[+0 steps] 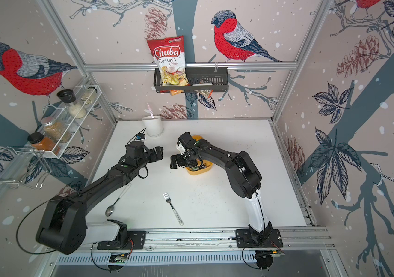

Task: Take the batteries out of the storage box
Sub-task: Adjust the storage box at the center of the board, then pick up the battery from the storage box.

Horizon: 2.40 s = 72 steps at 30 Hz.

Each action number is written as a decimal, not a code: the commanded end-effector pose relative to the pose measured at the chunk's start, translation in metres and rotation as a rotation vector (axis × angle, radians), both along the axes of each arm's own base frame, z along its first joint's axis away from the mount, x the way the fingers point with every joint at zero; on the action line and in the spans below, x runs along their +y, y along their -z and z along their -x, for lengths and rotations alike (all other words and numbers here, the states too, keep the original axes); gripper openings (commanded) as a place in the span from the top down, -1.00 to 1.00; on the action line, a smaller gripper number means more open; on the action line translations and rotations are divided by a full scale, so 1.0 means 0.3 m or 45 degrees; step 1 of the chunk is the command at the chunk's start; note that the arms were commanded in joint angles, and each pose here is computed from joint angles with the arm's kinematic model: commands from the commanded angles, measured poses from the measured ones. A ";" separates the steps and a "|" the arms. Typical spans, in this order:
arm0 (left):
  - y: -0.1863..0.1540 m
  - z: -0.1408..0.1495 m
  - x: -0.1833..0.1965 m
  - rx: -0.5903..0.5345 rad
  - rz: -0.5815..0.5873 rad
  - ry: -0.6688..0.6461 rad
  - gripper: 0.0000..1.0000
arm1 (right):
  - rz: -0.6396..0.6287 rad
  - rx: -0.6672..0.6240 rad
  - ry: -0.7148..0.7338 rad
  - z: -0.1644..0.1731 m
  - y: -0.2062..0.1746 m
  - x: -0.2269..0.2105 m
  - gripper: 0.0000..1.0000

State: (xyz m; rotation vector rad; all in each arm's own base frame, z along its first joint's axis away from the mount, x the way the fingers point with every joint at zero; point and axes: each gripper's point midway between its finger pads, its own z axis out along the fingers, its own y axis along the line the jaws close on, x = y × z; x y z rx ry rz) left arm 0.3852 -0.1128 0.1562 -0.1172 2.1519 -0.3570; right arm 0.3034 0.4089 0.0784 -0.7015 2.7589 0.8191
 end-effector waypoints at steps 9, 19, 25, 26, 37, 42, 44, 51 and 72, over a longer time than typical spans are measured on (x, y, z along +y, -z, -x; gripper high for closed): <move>-0.008 0.019 0.006 0.022 -0.010 0.003 -0.95 | -0.098 -0.041 0.147 -0.018 -0.052 0.123 -1.00; -0.018 0.024 0.018 0.039 -0.036 -0.006 -0.95 | -0.150 -0.088 0.201 -0.064 -0.084 0.167 -1.00; -0.025 0.018 0.024 0.052 -0.031 -0.023 -0.95 | -0.126 -0.136 0.207 -0.086 -0.093 0.147 -1.00; -0.024 0.015 0.028 0.058 -0.033 -0.031 -0.95 | -0.114 -0.155 0.212 -0.093 -0.101 0.139 -1.00; 0.001 0.015 0.005 0.155 0.004 -0.028 -0.95 | 0.141 -0.293 0.317 -0.283 -0.153 -0.126 -0.82; 0.043 0.000 -0.024 0.203 0.008 -0.002 -0.95 | 0.212 -0.235 0.339 -0.355 -0.095 -0.172 -0.55; 0.066 -0.004 -0.038 0.229 0.007 0.016 -0.95 | 0.228 -0.235 0.332 -0.373 -0.082 -0.165 -0.48; 0.128 -0.015 -0.058 0.284 -0.009 0.049 -0.95 | 0.335 -0.205 0.368 -0.413 0.002 -0.186 -0.40; 0.156 -0.032 -0.080 0.313 -0.010 0.073 -0.94 | 0.416 -0.130 0.352 -0.402 0.138 -0.205 -0.41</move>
